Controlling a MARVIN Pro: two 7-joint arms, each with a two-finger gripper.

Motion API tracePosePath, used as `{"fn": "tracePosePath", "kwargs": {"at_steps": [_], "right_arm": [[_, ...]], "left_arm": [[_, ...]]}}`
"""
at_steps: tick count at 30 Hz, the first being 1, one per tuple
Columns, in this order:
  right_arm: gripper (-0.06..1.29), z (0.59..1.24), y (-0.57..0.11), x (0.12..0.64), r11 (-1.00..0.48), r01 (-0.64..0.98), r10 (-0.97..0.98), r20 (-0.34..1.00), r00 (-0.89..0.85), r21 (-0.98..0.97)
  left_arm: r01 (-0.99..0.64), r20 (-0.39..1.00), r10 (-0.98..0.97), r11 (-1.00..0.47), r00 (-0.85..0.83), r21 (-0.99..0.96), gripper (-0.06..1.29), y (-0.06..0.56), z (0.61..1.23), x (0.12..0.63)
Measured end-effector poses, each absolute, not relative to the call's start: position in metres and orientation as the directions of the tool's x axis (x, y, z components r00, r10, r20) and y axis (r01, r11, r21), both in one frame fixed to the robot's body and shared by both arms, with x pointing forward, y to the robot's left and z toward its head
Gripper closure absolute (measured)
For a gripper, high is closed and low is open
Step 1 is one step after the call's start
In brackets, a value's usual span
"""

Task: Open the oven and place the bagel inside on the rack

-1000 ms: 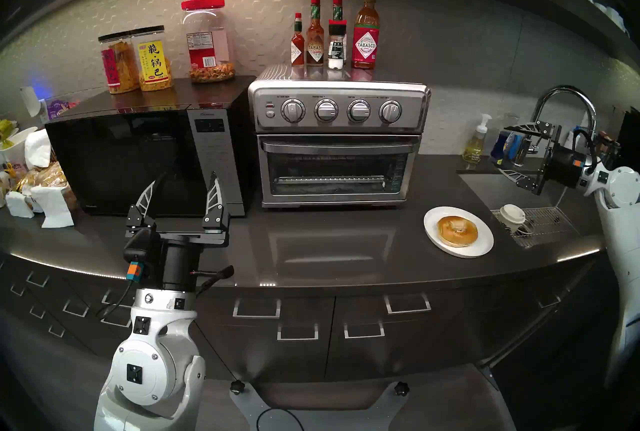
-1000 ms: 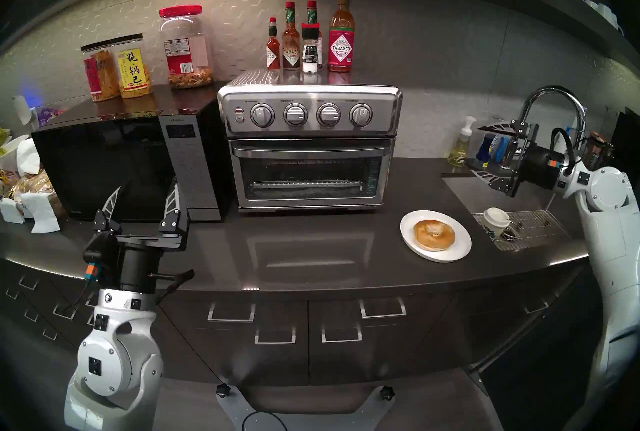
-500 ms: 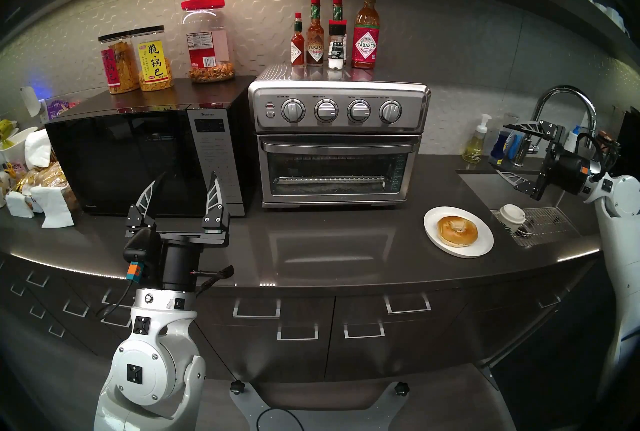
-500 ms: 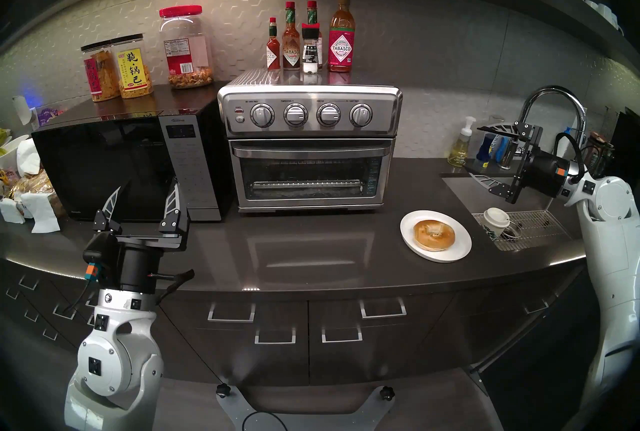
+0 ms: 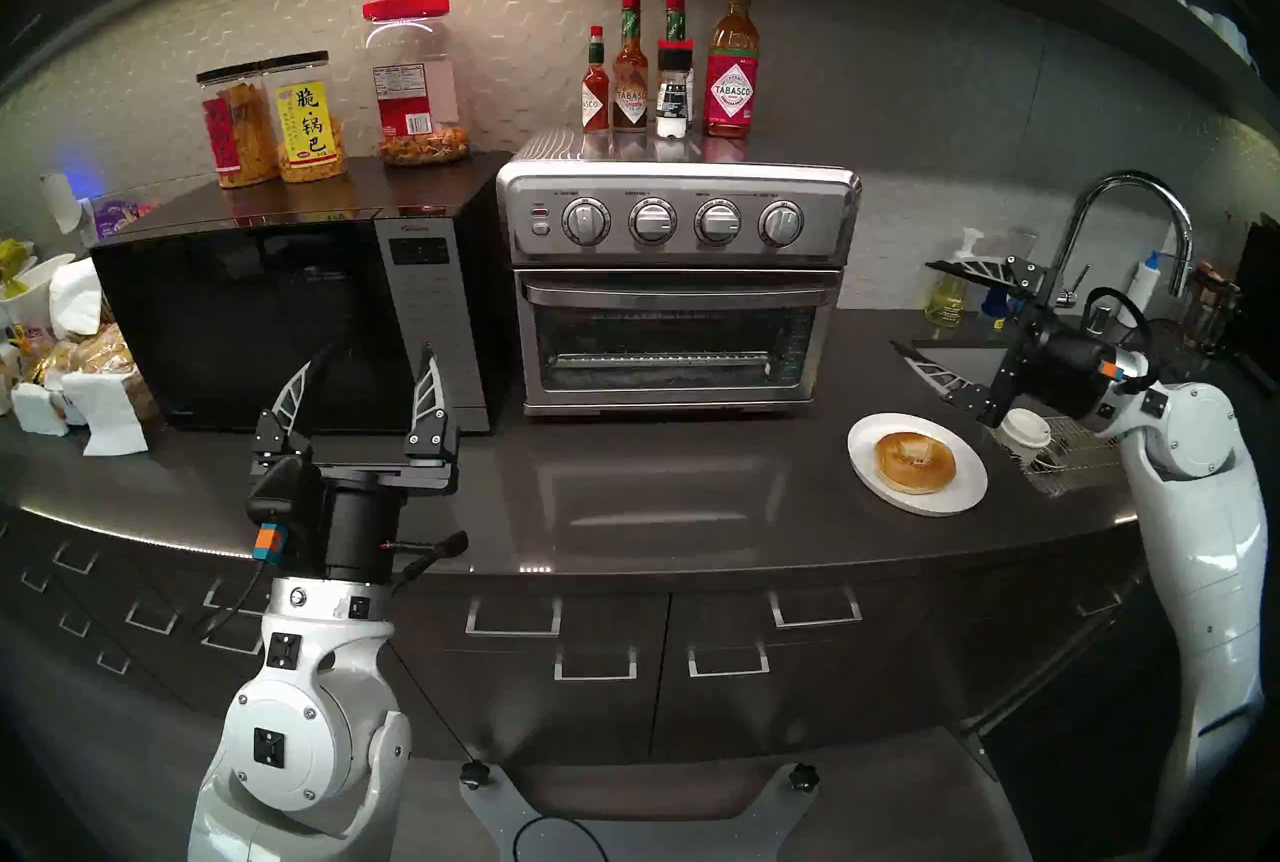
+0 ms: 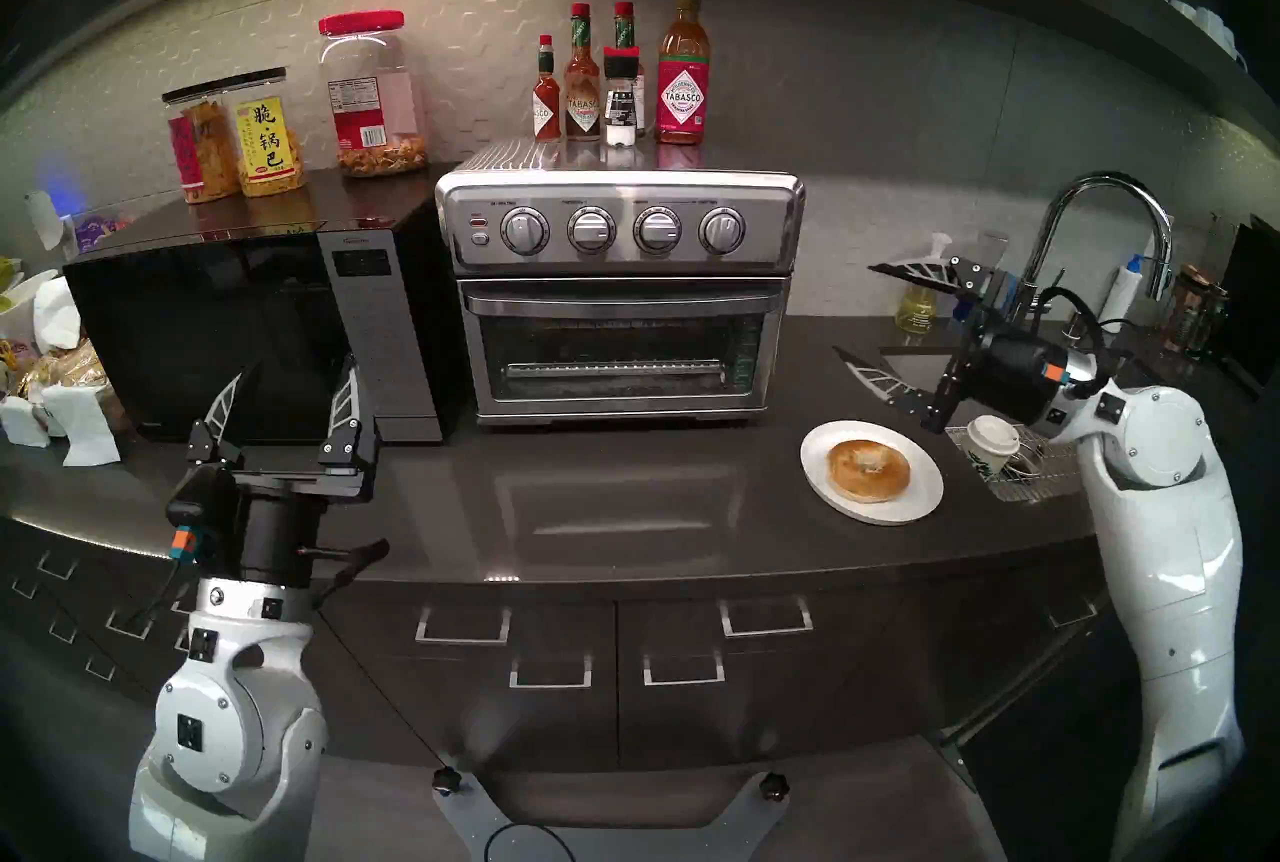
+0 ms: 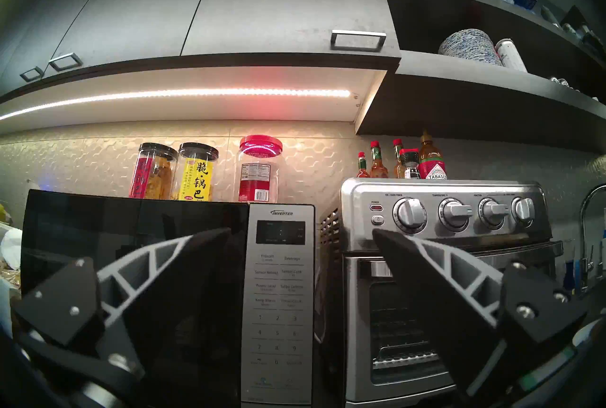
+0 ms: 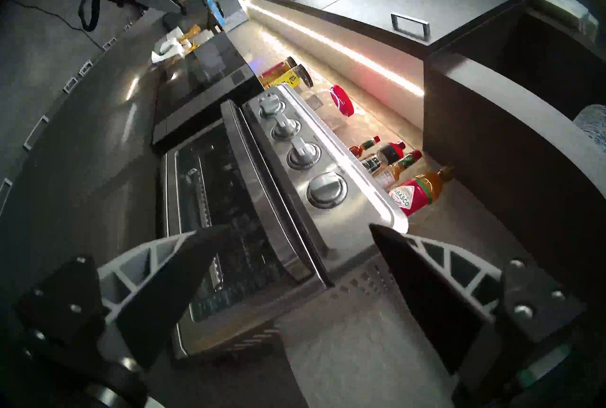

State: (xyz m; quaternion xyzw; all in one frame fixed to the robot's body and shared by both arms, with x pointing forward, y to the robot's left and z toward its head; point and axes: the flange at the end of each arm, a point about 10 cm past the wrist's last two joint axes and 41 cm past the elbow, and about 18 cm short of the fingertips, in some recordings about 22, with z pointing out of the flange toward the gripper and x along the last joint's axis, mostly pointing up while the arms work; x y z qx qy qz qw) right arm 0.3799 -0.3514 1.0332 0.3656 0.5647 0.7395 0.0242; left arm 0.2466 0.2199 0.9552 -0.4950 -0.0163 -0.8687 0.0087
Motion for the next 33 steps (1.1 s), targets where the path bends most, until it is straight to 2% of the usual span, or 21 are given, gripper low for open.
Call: {"fn": "tracePosePath", "kwargs": {"at_steps": [13,21,33], "right_arm": [[-0.01,1.004,-0.298,0.389,-0.378,0.251,0.509,0.427,-0.747,0.891],[-0.01,0.991,-0.290,0.401,-0.398,0.156,0.534,0.366,-0.762,0.904],[-0.01,0.995,-0.280,0.427,-0.390,0.124,0.529,0.332,-0.781,0.912]], "left_arm": [[0.031,0.860,0.001,-0.999,-0.510,0.020,0.00,0.220,0.955,0.247],[0.031,0.860,0.001,-0.999,-0.510,0.020,0.00,0.220,0.955,0.247],[0.031,0.860,0.001,-0.999,-0.510,0.020,0.00,0.220,0.955,0.247]]}}
